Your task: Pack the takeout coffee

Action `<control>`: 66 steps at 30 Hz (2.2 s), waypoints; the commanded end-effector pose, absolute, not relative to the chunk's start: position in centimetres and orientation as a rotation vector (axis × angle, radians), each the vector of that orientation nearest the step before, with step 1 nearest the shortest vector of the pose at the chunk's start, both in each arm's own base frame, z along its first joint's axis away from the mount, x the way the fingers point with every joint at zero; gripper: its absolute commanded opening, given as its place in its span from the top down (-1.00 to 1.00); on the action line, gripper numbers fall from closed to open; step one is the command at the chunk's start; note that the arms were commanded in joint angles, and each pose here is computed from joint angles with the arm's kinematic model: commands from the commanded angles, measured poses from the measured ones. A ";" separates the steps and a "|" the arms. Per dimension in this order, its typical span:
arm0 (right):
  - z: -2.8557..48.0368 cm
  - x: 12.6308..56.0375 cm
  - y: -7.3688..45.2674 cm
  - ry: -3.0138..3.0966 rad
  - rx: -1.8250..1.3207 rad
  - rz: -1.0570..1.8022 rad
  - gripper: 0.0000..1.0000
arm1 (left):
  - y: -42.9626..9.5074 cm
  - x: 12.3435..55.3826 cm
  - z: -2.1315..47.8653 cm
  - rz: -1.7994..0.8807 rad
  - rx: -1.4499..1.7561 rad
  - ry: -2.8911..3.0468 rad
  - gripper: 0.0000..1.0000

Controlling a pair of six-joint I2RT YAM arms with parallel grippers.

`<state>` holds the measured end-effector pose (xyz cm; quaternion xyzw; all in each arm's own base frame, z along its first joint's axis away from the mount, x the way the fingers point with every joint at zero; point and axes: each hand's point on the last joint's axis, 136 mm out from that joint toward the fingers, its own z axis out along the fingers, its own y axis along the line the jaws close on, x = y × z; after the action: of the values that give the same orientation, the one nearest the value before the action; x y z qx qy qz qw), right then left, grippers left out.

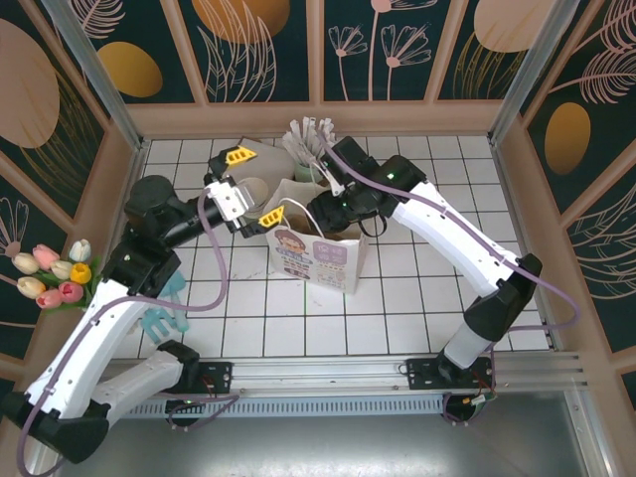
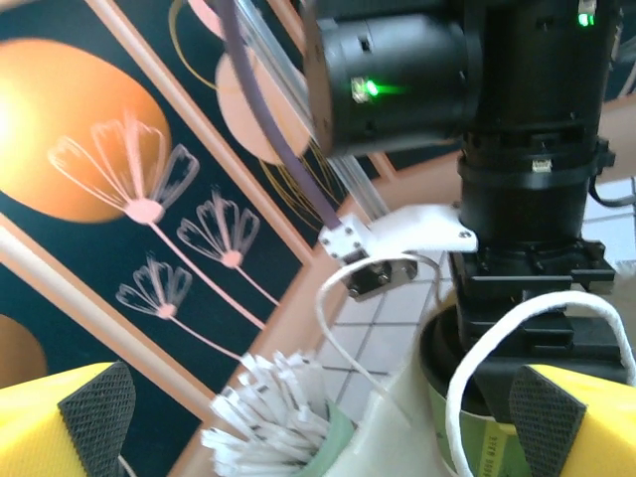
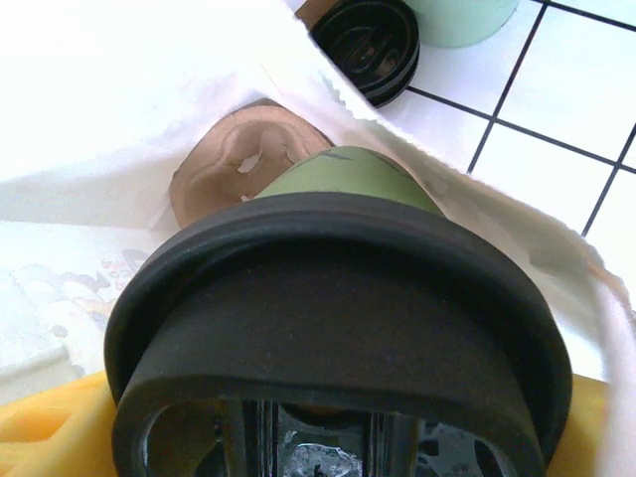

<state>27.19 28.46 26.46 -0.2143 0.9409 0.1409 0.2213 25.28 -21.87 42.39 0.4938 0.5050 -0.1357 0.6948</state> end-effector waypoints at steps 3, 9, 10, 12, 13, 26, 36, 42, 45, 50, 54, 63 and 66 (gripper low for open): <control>27.2 27.4 28.1 2.549 -0.600 0.397 -0.25 | -21.5 33.9 42.9 -0.180 0.903 1.294 -0.97; 27.1 27.6 28.1 2.541 -0.611 0.383 -0.24 | -26.8 34.4 38.2 -0.389 1.250 1.309 -0.76; 27.1 27.6 28.1 2.542 -0.609 0.384 -0.25 | -27.5 33.6 38.0 -0.445 1.302 1.290 -0.71; 27.1 27.6 28.2 2.541 -0.608 0.385 -0.25 | -28.3 32.1 37.4 -0.534 1.391 1.259 -0.67; 27.1 27.7 28.2 2.541 -0.604 0.385 -0.25 | -28.5 31.5 37.2 -0.570 1.422 1.232 -0.65; 28.1 27.9 28.2 2.514 -0.590 0.395 -0.25 | -30.4 33.0 36.5 -0.661 1.410 1.166 0.67; 29.3 28.2 27.4 2.472 -0.514 0.416 -0.25 | -28.4 33.6 32.9 -0.570 1.271 1.327 1.00; 29.0 27.9 27.6 2.465 -0.553 0.416 -0.25 | -28.5 36.0 33.0 -0.557 1.208 1.422 0.95; 28.7 27.3 28.2 2.445 -0.626 0.421 -0.25 | -28.5 37.6 34.1 -0.548 1.121 1.456 0.63; 27.9 27.0 28.5 2.452 -0.696 0.396 -0.25 | -28.8 39.2 34.8 -0.581 1.060 1.530 0.56; 27.0 26.7 28.9 2.470 -0.753 0.391 -0.25 | -29.2 40.1 35.4 -0.622 1.004 1.555 0.63; 26.2 26.1 30.3 2.490 -0.896 0.382 -0.24 | -29.6 39.9 36.8 -0.696 0.967 1.557 0.69; 27.4 26.7 30.0 2.460 -0.855 0.395 -0.25 | -28.1 39.5 36.5 -0.577 0.958 1.537 0.25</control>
<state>26.59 30.16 25.19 -0.3084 0.9133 0.1334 0.2303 40.12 -29.26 35.87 0.4154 0.6607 -0.2703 0.5638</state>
